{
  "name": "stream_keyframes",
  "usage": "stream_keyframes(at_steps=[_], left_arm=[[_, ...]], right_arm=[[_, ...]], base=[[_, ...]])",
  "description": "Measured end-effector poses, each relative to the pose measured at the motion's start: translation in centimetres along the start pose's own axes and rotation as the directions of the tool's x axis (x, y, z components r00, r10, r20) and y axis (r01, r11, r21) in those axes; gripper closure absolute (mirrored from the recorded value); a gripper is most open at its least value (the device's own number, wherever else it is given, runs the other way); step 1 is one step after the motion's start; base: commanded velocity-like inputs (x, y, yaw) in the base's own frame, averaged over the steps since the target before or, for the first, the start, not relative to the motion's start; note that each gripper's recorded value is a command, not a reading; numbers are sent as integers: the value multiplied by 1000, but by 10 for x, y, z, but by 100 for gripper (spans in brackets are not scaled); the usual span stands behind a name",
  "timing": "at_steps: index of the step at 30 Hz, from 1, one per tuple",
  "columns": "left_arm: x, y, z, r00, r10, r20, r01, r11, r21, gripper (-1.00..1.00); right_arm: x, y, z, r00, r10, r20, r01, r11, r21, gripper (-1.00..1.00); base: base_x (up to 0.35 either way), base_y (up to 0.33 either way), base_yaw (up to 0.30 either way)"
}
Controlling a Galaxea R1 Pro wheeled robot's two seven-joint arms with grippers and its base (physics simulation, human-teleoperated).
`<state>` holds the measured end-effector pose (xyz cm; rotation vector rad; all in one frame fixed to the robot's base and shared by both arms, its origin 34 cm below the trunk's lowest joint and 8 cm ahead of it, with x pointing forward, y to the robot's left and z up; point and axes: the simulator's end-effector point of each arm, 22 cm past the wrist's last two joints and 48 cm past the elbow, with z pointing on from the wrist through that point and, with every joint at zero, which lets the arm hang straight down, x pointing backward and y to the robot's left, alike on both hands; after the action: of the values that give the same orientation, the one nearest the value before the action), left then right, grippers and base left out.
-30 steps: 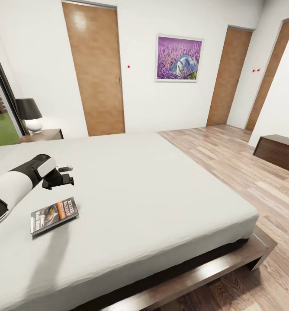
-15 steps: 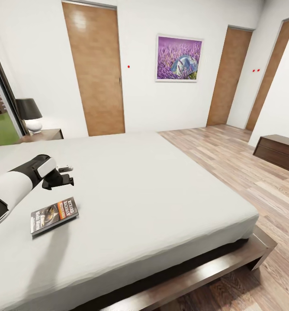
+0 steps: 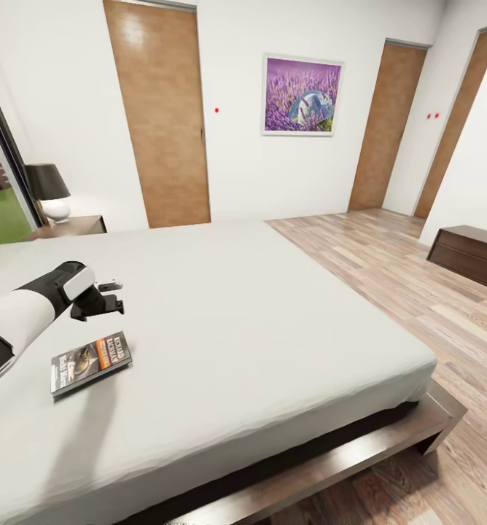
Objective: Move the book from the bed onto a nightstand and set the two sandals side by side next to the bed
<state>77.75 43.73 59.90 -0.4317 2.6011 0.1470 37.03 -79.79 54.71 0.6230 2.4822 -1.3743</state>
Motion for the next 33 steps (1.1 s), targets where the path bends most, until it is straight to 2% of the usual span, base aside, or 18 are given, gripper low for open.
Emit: stream_keyframes(at_steps=[2,10,15,19,33], left_arm=[[3,2,6,1000,15,-8,-15,1000,-16,-100],[3,6,6,999,37,-6,-37,998,-40,-100],[3,6,6,999,42,-5,-42,998,-46,-100],[7,6,17,999,47,-21,-48,998,-51,-100],[7,4,17,999,49,-21,-50,997,-51,-100]], right_arm=[[1,2,1,1000,-7,-4,7,1000,2,-100],[1,1,2,1000,-8,-4,8,1000,4,-100],[1,1,2,1000,-9,-4,9,1000,5,-100],[2,5,4,1000,-23,-12,23,1000,9,-100],[6,4,5,999,-30,-15,31,999,13,-100]], base=[[0,0,0],[0,0,0],[0,0,0],[0,0,0],[0,0,0]])
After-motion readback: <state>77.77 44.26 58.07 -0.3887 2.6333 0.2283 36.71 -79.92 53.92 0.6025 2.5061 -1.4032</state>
